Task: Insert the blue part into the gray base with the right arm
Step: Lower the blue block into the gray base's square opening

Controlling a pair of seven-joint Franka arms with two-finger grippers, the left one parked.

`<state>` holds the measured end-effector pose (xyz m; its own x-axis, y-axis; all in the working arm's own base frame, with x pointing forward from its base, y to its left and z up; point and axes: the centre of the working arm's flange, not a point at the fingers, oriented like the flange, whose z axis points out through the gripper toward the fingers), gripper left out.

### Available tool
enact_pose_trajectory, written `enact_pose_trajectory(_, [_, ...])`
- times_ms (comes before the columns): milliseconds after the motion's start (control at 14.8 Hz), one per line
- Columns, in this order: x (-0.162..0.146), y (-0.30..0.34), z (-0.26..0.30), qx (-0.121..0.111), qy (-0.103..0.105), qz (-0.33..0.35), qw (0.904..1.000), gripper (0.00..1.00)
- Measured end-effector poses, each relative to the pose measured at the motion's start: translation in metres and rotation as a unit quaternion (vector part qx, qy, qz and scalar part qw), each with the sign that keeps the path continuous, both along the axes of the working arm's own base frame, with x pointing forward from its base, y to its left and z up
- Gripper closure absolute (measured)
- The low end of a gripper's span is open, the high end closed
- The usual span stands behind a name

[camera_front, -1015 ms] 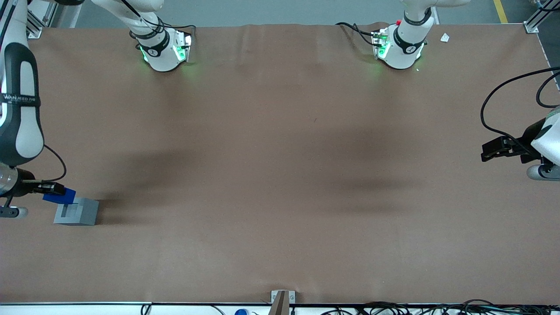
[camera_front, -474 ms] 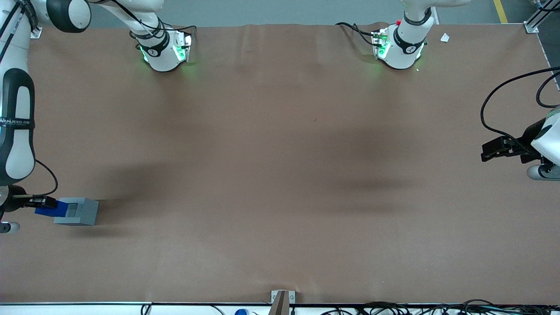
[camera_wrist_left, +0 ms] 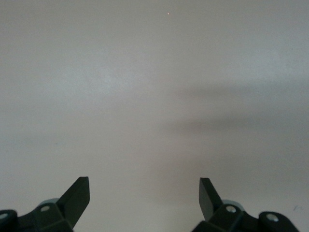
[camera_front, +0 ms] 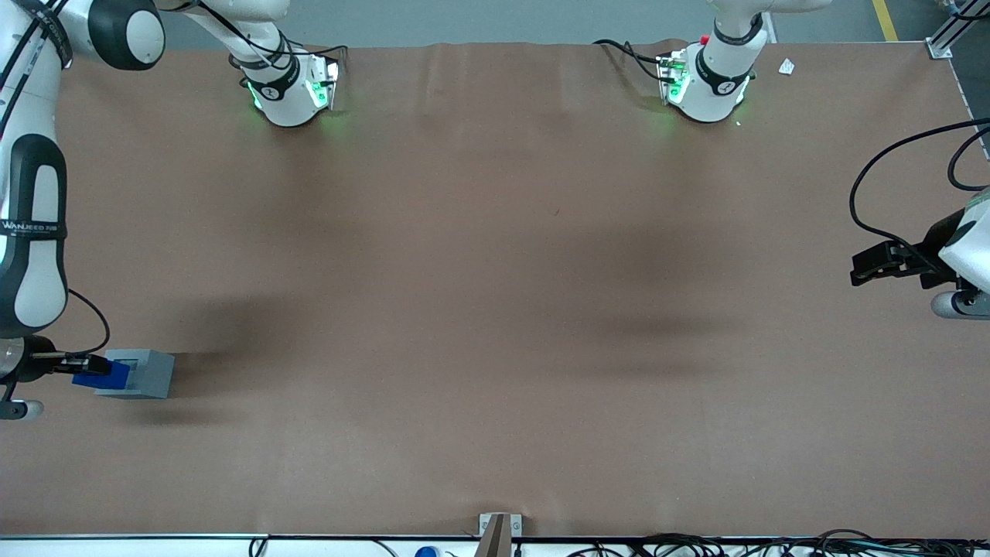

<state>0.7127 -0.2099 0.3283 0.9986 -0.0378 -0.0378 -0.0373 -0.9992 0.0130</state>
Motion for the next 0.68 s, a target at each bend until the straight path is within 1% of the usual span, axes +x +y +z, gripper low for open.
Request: enact_pose_trajectory(677, [-0.006,-0.005,-0.013,0.002,0.015,0.01,0.9998,0.49])
